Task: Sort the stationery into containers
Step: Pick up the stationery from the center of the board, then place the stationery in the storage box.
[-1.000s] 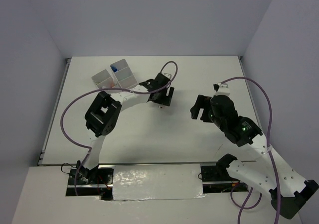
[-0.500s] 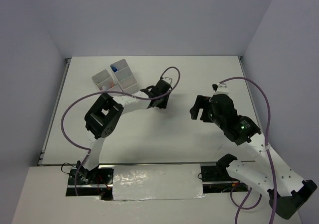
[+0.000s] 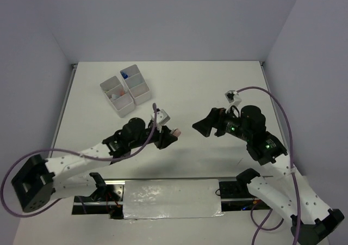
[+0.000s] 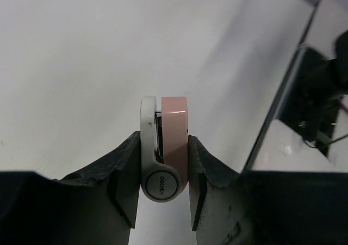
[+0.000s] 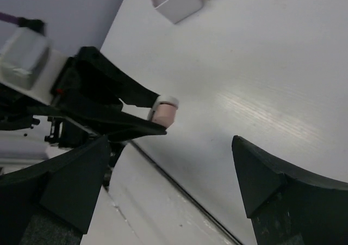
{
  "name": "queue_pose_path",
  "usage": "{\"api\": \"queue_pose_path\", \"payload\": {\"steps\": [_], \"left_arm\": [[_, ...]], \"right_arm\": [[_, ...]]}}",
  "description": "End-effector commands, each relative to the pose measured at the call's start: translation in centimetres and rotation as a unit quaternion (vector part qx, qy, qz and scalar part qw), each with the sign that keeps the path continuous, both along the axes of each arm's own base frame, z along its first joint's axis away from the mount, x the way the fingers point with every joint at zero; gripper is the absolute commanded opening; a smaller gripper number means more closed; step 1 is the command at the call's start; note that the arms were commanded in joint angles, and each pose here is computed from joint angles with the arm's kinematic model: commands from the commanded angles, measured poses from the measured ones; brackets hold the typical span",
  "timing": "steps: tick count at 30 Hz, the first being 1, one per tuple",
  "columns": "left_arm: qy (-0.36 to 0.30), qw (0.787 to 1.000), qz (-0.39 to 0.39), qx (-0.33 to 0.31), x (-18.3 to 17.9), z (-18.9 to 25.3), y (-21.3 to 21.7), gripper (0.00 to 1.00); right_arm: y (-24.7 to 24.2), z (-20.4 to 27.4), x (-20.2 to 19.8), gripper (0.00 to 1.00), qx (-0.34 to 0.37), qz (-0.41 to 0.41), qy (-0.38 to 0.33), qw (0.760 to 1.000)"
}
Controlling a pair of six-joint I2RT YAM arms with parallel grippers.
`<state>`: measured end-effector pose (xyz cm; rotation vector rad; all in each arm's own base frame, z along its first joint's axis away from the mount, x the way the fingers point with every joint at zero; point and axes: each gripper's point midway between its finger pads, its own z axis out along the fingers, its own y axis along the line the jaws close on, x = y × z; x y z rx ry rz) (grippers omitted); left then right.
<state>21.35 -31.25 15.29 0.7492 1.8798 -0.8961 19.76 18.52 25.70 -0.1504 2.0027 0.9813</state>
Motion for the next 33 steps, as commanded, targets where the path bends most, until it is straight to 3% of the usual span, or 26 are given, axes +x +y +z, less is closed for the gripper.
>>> {"api": "queue_pose_path", "payload": {"steps": [1,6,11,14,17,18,22,28,29,30,31,32,33], "left_arm": [[-0.111,0.988,-0.065,-0.09,-2.5,6.0,-0.6,0.0],[-0.148,0.98,-0.085,-0.103,-4.6,8.3,1.1,0.0],[-0.168,0.975,-0.1,-0.102,-5.6,9.4,1.9,0.0],[-0.176,0.975,-0.096,-0.098,-5.7,9.5,2.4,0.0],[-0.178,0.975,-0.096,-0.094,-5.8,9.3,2.7,0.0],[-0.179,0.974,-0.099,-0.093,-5.9,9.2,2.6,0.0],[-0.169,0.975,-0.113,-0.086,-6.1,8.4,2.2,0.0],[-0.166,0.979,-0.097,-0.069,-5.3,7.6,2.2,0.03],[-0.164,0.98,-0.086,-0.065,-5.0,7.4,2.5,0.09],[-0.162,0.984,-0.045,-0.06,-3.8,7.4,3.1,0.33],[-0.162,0.984,-0.045,-0.06,-3.8,7.5,3.1,0.33],[-0.163,0.985,-0.029,-0.058,-3.3,7.6,3.4,0.49],[-0.158,0.986,0.007,-0.054,-2.3,7.7,4.0,0.76]], "right_arm": [[3.3,0.5,-1.3,1.0,0.047,0.079,0.016,0.996],[6.7,1.9,-3.0,1.0,0.066,0.11,0.019,0.992],[9.5,1.8,-3.2,0.99,0.042,0.119,0.037,0.991],[10.7,1.4,-3.1,0.95,0.035,0.117,0.043,0.992],[12.0,0.9,-3.4,0.85,0.038,0.134,0.051,0.989],[12.6,0.6,-3.4,0.77,0.037,0.141,0.054,0.988],[13.4,0.7,-3.1,0.63,0.035,0.142,0.054,0.988],[14.2,0.9,-3.7,0.0,0.036,0.157,0.055,0.985],[14.3,0.8,-3.9,0.0,0.036,0.16,0.056,0.985],[14.3,0.7,-4.1,0.0,0.036,0.165,0.055,0.984],[14.3,0.7,-4.1,0.0,0.036,0.165,0.055,0.984],[14.2,0.6,-3.9,0.0,0.033,0.16,0.053,0.985],[14.2,0.7,-3.7,0.0,0.032,0.156,0.051,0.986]]}}
